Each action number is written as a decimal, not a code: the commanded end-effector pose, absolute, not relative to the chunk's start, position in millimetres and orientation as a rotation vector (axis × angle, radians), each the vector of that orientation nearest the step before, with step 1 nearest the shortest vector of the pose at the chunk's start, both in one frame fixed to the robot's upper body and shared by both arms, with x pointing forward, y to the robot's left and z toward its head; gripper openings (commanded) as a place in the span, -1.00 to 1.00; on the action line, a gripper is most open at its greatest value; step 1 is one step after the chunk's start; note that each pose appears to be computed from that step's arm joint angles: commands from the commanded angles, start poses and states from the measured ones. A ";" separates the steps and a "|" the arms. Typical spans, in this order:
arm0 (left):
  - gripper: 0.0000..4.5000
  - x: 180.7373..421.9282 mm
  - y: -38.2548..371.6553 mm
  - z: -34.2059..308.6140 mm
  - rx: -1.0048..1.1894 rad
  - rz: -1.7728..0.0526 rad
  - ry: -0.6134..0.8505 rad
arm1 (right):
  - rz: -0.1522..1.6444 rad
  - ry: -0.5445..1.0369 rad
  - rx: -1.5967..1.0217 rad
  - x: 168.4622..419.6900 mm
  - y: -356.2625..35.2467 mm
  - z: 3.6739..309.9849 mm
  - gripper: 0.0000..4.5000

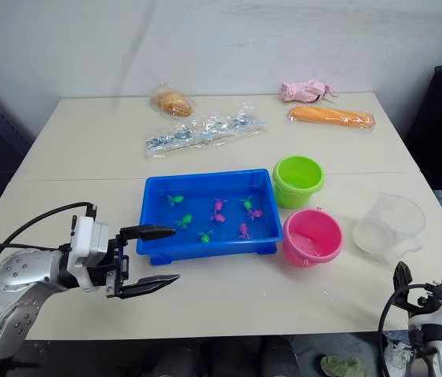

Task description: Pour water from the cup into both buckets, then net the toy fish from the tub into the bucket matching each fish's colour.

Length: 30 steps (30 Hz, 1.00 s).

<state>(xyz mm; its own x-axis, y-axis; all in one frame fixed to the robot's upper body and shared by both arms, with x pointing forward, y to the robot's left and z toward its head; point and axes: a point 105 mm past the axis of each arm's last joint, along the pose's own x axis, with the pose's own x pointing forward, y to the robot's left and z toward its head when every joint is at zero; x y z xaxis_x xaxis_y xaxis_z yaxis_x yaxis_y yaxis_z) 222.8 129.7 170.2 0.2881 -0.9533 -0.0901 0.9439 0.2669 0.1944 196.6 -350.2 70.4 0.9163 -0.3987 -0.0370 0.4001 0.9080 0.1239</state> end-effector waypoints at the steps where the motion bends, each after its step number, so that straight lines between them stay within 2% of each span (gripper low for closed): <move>1: 0.96 219.8 121.6 178.7 0.222 -1.309 -0.089 | -0.415 -0.014 0.117 201.0 -356.3 75.0 1.00; 8: 0.96 224.4 122.4 178.2 0.237 -1.295 -0.089 | -0.458 -0.024 0.104 218.0 -374.1 69.1 1.00; 13: 0.96 228.7 124.7 178.7 0.250 -1.277 -0.099 | -0.405 -0.054 0.144 231.6 -365.0 70.8 1.00; 30: 0.96 234.0 124.1 177.6 0.260 -1.257 -0.118 | -0.556 -0.088 0.075 244.9 -390.0 73.3 1.00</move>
